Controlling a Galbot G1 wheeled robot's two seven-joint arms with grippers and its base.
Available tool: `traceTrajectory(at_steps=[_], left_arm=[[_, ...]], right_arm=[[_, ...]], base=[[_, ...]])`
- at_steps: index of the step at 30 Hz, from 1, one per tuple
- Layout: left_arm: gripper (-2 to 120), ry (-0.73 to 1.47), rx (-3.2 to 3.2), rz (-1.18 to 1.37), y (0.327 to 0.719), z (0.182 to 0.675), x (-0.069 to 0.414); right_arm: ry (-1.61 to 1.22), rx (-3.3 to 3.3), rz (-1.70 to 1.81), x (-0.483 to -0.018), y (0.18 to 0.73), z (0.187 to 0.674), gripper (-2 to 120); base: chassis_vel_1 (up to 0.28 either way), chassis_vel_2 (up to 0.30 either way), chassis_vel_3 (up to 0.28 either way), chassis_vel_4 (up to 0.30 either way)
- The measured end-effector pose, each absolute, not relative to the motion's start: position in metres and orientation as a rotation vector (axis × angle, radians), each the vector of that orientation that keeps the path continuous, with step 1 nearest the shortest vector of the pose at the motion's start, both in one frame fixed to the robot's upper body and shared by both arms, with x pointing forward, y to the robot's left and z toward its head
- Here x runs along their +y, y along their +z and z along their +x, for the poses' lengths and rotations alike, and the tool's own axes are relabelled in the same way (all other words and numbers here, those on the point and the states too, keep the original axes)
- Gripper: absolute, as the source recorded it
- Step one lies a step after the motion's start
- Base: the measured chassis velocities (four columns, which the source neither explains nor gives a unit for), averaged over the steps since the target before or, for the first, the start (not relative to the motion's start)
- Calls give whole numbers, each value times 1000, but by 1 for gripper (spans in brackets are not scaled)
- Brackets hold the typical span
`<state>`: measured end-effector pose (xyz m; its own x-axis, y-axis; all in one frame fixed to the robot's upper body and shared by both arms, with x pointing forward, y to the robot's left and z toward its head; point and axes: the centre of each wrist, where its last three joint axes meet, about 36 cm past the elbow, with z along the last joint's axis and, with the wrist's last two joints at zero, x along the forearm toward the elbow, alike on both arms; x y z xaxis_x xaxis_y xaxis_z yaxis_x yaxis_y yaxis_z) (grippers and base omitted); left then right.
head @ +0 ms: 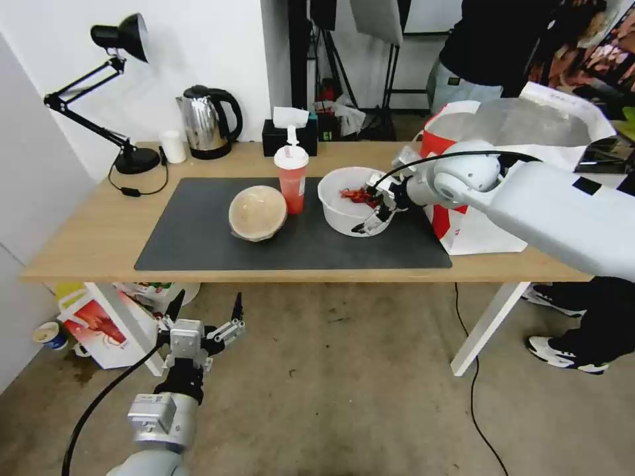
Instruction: Pick up the trash from the table and place it into the takeout bag.
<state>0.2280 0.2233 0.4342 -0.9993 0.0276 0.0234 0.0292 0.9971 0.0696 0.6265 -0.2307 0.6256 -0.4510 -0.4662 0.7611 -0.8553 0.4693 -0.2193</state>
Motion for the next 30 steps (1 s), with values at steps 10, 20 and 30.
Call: traceTrajectory(at_steps=[10,20,30], left_arm=[[100,-109,-3117,-44,434,228,223],[100,-109,-3117,-44,434,228,223],[100,-109,-3117,-44,434,228,223]], right_arm=[[811,-2082,1095,-225,622,629,96],[847,-2043,1099,-222,619,629,63],[867,-2011,1099,-216,613,631,22]], base=[[0,0,0,0],[0,0,0,0],[0,0,0,0]])
